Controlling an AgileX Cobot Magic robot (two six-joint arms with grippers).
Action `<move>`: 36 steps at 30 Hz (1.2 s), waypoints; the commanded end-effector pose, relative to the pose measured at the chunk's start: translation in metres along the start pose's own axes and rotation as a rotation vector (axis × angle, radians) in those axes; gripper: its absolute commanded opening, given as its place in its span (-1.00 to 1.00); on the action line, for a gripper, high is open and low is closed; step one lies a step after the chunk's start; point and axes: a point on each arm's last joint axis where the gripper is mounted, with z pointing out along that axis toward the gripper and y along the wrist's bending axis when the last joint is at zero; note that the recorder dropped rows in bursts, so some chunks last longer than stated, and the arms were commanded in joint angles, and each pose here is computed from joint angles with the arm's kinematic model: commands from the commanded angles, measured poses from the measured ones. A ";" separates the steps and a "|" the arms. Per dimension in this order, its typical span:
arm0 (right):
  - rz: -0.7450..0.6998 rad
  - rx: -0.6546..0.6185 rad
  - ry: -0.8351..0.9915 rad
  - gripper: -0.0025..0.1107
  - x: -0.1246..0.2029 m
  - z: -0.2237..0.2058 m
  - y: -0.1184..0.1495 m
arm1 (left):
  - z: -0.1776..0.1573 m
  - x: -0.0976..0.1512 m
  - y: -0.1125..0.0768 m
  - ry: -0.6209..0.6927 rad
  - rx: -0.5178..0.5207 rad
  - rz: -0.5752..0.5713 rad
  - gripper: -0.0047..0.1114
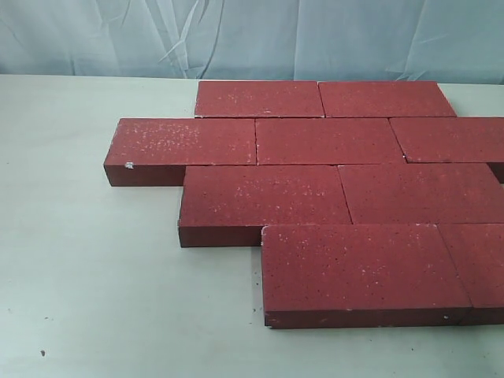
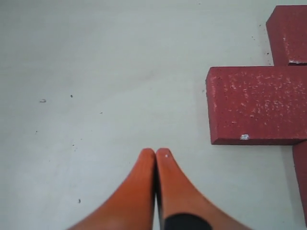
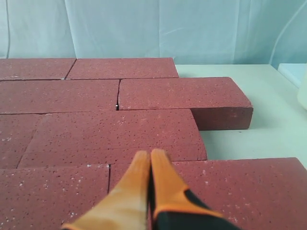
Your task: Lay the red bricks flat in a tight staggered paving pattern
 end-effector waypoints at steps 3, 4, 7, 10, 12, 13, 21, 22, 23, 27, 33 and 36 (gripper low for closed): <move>0.001 0.004 -0.014 -0.97 0.000 0.000 0.000 | -0.021 0.034 0.016 -0.033 -0.038 -0.065 -0.92; 0.001 0.004 -0.014 -0.97 0.000 0.000 0.000 | -0.026 0.038 0.016 -0.055 -0.044 -0.062 -0.92; 0.001 0.004 -0.014 -0.97 0.000 0.000 0.000 | -0.033 0.056 0.016 -0.142 -0.056 -0.049 -0.92; 0.001 0.004 -0.014 -0.97 0.000 0.000 0.000 | -0.039 0.077 0.015 -0.245 -0.055 -0.048 -0.92; 0.001 0.004 -0.014 -0.97 0.000 0.000 0.000 | -0.041 0.097 0.014 -0.294 -0.050 -0.052 -0.92; 0.001 0.004 -0.014 -0.97 0.000 0.000 0.000 | -0.044 0.106 0.013 -0.318 -0.050 -0.051 -0.92; 0.001 0.004 -0.014 -0.97 0.000 0.000 0.000 | -0.051 0.181 0.009 -0.422 -0.025 -0.080 -0.92; 0.002 0.004 -0.010 -0.97 0.000 0.000 0.000 | -0.051 0.190 0.008 -0.435 -0.021 -0.081 -0.92; 0.002 0.004 -0.010 -0.97 0.000 0.000 0.000 | -0.050 0.199 0.008 -0.448 -0.019 -0.082 -0.92; 0.005 0.003 -0.010 -0.97 0.000 0.000 0.000 | -0.045 0.228 0.007 -0.500 -0.013 -0.087 -0.92; 0.005 0.003 -0.012 -0.97 0.000 0.000 0.000 | -0.048 0.246 0.005 -0.653 0.014 -0.042 -0.92; 0.005 0.003 -0.012 -0.97 0.000 0.000 0.000 | -0.043 0.252 0.003 -0.654 0.039 -0.009 -0.92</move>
